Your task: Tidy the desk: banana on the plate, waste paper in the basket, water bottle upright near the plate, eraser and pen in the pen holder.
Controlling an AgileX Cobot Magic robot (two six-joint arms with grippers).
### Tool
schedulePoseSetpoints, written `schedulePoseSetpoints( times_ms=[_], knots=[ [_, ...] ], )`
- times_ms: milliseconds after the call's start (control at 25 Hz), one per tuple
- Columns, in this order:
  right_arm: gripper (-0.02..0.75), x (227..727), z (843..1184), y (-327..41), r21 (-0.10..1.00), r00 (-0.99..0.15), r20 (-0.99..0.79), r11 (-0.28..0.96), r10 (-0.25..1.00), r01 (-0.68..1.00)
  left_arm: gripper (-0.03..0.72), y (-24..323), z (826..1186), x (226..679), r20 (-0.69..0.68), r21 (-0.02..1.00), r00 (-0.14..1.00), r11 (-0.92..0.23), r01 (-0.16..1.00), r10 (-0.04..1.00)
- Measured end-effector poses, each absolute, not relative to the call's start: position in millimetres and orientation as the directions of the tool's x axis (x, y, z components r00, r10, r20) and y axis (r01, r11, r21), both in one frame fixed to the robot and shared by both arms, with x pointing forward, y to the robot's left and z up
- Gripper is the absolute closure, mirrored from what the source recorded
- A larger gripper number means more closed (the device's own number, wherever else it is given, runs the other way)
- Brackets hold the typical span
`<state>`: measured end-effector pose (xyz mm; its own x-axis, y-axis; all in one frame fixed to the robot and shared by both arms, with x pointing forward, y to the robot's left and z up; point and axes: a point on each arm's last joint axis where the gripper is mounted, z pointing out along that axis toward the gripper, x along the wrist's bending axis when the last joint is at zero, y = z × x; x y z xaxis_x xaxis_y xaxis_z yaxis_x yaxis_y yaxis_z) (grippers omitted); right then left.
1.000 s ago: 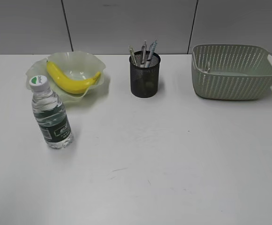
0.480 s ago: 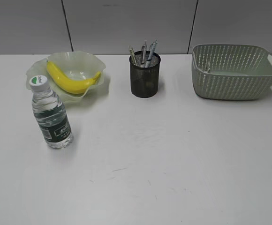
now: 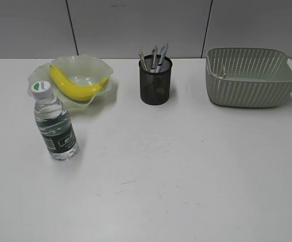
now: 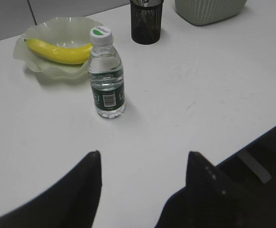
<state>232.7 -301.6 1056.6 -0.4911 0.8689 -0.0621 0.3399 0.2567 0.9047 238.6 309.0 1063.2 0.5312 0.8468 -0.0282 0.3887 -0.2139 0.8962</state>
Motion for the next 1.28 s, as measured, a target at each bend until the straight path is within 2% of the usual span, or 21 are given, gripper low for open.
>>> schedulePoseSetpoints(
  times_ms=[560, 640, 720, 920, 1000, 1080, 1280],
  knots=[
    [0.303, 232.7, 1056.6, -301.6, 0.905, -0.491, -0.062, 0.257, 0.869, 0.34, 0.263, 308.8, 1063.2, 238.3, -0.028, 0.896, 0.519, -0.209, 0.392, 0.854],
    [0.303, 232.7, 1056.6, -301.5, 0.905, -0.48, -0.062, 0.252, 0.875, 0.343, 0.263, 308.7, 1063.2, 237.8, -0.028, 0.896, 0.462, -0.183, 0.404, 0.886],
    [0.303, 232.6, 1056.6, -301.2, 0.905, -0.435, -0.062, 0.235, 0.898, 0.356, 0.263, 308.8, 1063.3, 236.3, -0.028, 0.898, 0.359, -0.134, 0.419, 0.933],
    [0.303, 232.5, 1056.7, -299.7, 0.905, -0.215, -0.062, 0.146, 0.975, 0.4, 0.283, 308.3, 1063.3, 229.4, -0.03, 0.911, 0.069, -0.001, 0.413, 0.997],
    [0.303, 232.5, 1056.7, -299.3, 0.905, -0.141, -0.062, 0.115, 0.988, 0.409, 0.292, 307.6, 1063.2, 228.8, -0.031, 0.911, -0.006, 0.031, 0.412, 1.0],
    [0.303, 232.6, 1056.7, -299.0, 0.905, -0.089, -0.062, 0.094, 0.994, 0.415, 0.298, 307.3, 1063.3, 228.7, -0.031, 0.911, -0.032, 0.041, 0.41, 0.999],
    [0.303, 232.6, 1056.7, -298.8, 0.905, -0.069, -0.062, 0.085, 0.996, 0.417, 0.304, 307.2, 1063.3, 228.6, -0.031, 0.911, -0.04, 0.044, 0.41, 0.999]
  ],
)
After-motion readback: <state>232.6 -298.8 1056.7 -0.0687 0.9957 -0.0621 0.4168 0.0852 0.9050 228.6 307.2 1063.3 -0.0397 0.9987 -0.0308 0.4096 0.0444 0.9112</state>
